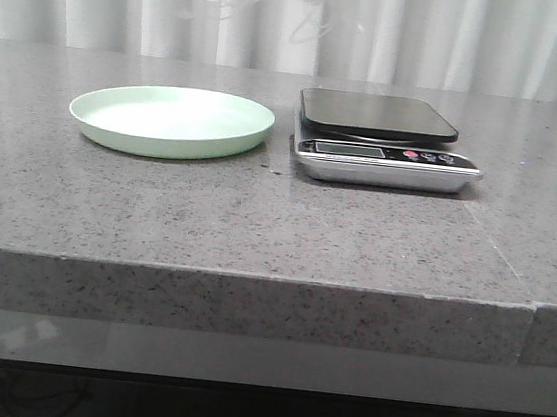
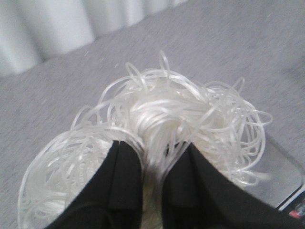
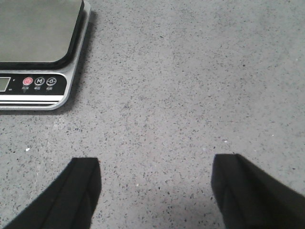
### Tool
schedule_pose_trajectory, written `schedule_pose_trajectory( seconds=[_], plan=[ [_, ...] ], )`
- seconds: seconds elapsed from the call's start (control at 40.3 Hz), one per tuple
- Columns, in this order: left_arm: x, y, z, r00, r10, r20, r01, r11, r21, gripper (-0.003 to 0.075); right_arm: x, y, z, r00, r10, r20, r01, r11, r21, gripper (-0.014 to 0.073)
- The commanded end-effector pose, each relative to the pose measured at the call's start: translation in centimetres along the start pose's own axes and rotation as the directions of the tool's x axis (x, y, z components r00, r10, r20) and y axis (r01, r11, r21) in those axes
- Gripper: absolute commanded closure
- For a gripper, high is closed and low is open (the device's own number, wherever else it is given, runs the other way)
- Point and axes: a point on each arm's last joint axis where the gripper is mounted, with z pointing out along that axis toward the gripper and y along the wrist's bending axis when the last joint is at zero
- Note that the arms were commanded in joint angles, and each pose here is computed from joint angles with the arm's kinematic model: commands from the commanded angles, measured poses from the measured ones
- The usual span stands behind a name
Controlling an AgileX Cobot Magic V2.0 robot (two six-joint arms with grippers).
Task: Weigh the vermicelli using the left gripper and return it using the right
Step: 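Lift the vermicelli off the green plate with the left gripper, then carry the vermicelli over the scale and release it onto the pan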
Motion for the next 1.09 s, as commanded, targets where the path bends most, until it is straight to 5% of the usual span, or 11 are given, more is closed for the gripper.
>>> schedule_pose_trajectory(
  seconds=[0.0,0.198,0.422,0.496,0.57,0.719,1.067],
  plan=[
    [-3.1,-2.2,-1.9,0.976,0.001,0.219,-0.01,0.999,0.042,0.0563,-1.6,0.1,-0.5,0.996,-0.01,0.094,0.01,1.0,-0.001,-0.0001],
    [-1.4,-5.5,2.0,0.983,0.03,0.18,-0.048,0.994,0.097,0.0563,-1.6,0.1,-0.5,0.996,-0.01,0.094,0.01,1.0,-0.001,-0.0001],
    [0.9,-6.3,5.8,0.993,0.061,0.098,-0.071,0.992,0.102,0.0556,-1.6,0.1,-0.5,0.996,-0.01,0.094,0.01,1.0,-0.001,-0.0001],
    [1.5,-6.4,6.5,0.995,0.057,0.076,-0.065,0.992,0.107,0.049,-1.6,0.1,-0.5,0.996,-0.01,0.094,0.01,1.0,-0.001,-0.0001],
    [1.8,-6.5,6.9,0.997,0.057,0.06,-0.063,0.992,0.109,0.0342,-1.6,0.1,-0.5,0.996,-0.01,0.094,0.01,1.0,-0.001,-0.0001],
    [1.6,-6.4,6.5,0.996,0.057,0.064,-0.064,0.992,0.109,0.0163,-1.6,0.1,-0.5,0.996,-0.01,0.094,0.01,1.0,-0.001,-0.0001],
    [-2.5,-5.7,-1.1,0.981,0.064,0.185,-0.082,0.993,0.09,0.0166,-1.6,0.1,-0.5,0.995,-0.01,0.101,0.01,1.0,0.0,-0.0001]
  ],
)
